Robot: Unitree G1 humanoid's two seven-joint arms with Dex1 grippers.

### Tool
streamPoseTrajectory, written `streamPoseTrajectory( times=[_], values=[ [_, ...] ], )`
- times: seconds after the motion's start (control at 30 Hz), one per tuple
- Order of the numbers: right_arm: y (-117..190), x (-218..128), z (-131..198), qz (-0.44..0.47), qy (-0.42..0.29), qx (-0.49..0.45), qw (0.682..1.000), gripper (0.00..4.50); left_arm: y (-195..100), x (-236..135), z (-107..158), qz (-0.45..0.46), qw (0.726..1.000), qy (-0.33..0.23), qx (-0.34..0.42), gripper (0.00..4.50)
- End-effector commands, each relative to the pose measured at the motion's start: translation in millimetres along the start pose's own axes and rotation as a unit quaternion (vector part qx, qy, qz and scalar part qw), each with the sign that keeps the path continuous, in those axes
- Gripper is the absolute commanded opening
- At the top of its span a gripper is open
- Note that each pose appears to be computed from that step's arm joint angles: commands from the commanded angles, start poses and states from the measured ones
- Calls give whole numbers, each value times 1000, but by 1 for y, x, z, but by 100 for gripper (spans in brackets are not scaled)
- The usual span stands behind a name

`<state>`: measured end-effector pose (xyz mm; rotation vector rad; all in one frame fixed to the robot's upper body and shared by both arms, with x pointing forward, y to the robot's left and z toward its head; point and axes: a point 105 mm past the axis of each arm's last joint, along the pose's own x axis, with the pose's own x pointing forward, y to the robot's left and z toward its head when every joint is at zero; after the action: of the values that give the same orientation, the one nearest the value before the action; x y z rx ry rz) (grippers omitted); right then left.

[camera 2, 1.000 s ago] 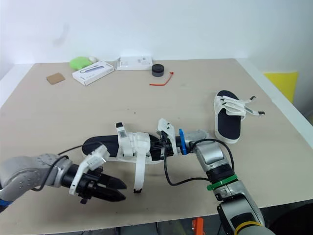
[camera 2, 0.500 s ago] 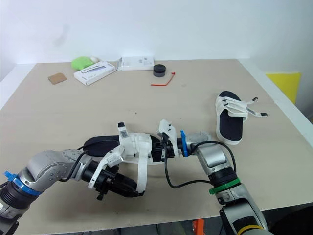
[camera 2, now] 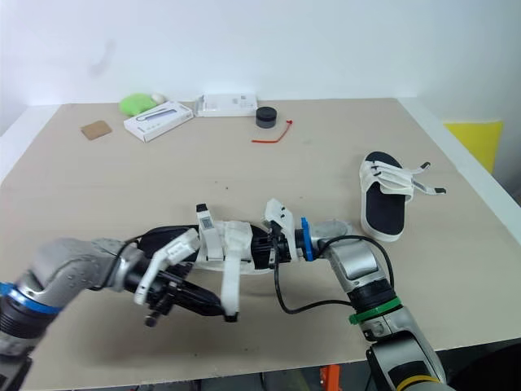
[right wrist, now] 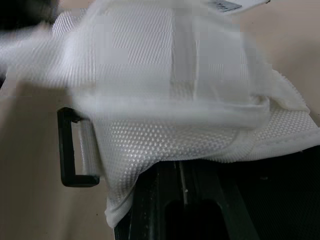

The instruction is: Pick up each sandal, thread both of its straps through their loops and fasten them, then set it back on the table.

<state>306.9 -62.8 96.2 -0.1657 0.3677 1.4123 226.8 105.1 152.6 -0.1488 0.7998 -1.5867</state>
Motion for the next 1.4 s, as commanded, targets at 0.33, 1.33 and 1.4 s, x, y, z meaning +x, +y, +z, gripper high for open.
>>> streamPoseTrajectory(
  times=[0.33, 1.33, 1.4],
  values=[
    [2, 17, -51, 5, 67, 84, 994, 0, 19, 10, 61, -20, 998, -55, -1, 12],
    [4, 14, -54, -3, 66, 89, 994, 0, 63, 12, 47, 25, 998, 21, 52, 12],
    [4, 14, -54, -2, 65, 89, 994, 0, 61, 13, 47, 18, 998, 22, 48, 12]
  ],
)
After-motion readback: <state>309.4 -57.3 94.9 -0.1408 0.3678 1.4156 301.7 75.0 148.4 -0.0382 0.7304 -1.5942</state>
